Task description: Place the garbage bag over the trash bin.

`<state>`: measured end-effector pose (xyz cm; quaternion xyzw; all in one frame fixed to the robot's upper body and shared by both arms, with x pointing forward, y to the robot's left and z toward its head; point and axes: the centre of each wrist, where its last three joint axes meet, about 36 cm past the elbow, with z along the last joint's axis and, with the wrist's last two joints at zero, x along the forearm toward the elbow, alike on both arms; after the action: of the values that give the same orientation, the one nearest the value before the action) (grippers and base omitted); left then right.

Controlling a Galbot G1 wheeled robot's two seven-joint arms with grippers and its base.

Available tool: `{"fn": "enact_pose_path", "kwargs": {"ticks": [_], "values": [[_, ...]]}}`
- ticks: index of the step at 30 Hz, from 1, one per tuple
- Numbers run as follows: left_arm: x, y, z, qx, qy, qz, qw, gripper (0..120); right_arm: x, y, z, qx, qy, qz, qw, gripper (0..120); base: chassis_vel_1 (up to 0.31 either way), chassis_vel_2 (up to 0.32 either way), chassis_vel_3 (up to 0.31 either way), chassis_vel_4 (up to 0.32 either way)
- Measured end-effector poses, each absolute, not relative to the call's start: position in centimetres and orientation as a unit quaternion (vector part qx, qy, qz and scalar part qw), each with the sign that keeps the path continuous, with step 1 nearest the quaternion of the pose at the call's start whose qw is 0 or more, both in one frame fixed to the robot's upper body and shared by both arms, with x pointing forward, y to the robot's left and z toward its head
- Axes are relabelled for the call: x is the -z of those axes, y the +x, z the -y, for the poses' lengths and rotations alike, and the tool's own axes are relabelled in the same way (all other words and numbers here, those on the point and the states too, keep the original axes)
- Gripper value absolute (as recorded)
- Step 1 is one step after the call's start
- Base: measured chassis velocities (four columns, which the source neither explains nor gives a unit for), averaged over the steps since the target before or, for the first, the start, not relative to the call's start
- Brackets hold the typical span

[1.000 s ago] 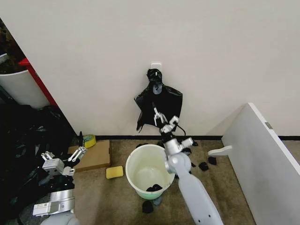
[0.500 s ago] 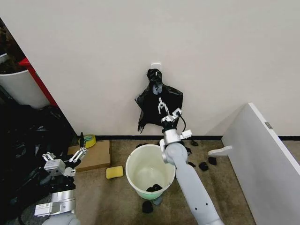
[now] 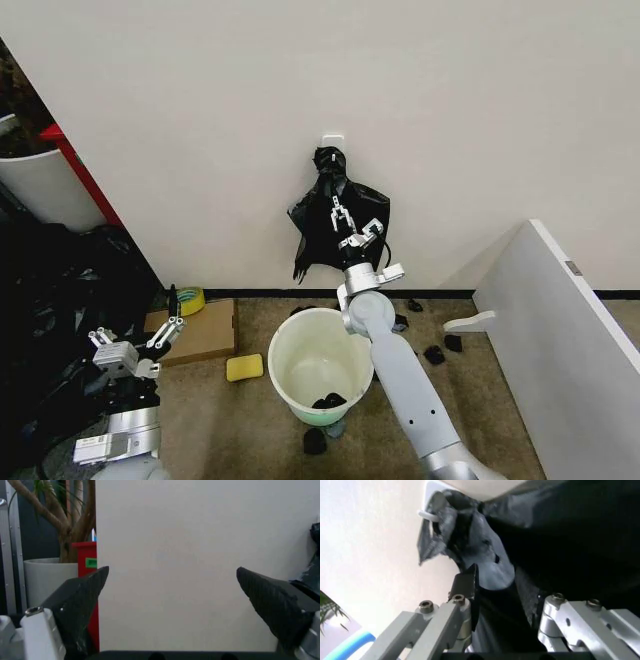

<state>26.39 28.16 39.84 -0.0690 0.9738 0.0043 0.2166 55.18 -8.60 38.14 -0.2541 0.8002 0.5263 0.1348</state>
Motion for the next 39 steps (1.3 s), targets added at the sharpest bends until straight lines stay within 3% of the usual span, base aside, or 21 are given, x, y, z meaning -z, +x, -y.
{"fn": "enact_pose_path", "kwargs": {"ticks": [6, 13, 26, 39], "values": [[-39.6, 26.4, -28.1, -0.006, -0.068, -0.974, 0.214, 100, -38.7, 56.1, 8.7, -0.521, -0.259, -0.8, 0.146, 23, 0.0, 0.0, 0.0, 0.0], [-39.4, 26.5, -28.4, -0.009, -0.069, -0.975, 0.212, 100, -39.0, 56.4, 9.1, -0.524, -0.275, -0.788, 0.169, 0, 0.0, 0.0, 0.0, 0.0], [-39.1, 26.7, -28.3, -0.007, -0.07, -0.975, 0.212, 100, -37.9, 55.2, 9.0, -0.508, -0.3, -0.788, 0.178, 0, 0.0, 0.0, 0.0, 0.0], [-39.5, 27.0, -28.1, -0.002, -0.066, -0.974, 0.218, 100, -28.5, 46.2, 14.6, -0.397, -0.357, -0.836, 0.123, 0, 0.0, 0.0, 0.0, 0.0]]}}
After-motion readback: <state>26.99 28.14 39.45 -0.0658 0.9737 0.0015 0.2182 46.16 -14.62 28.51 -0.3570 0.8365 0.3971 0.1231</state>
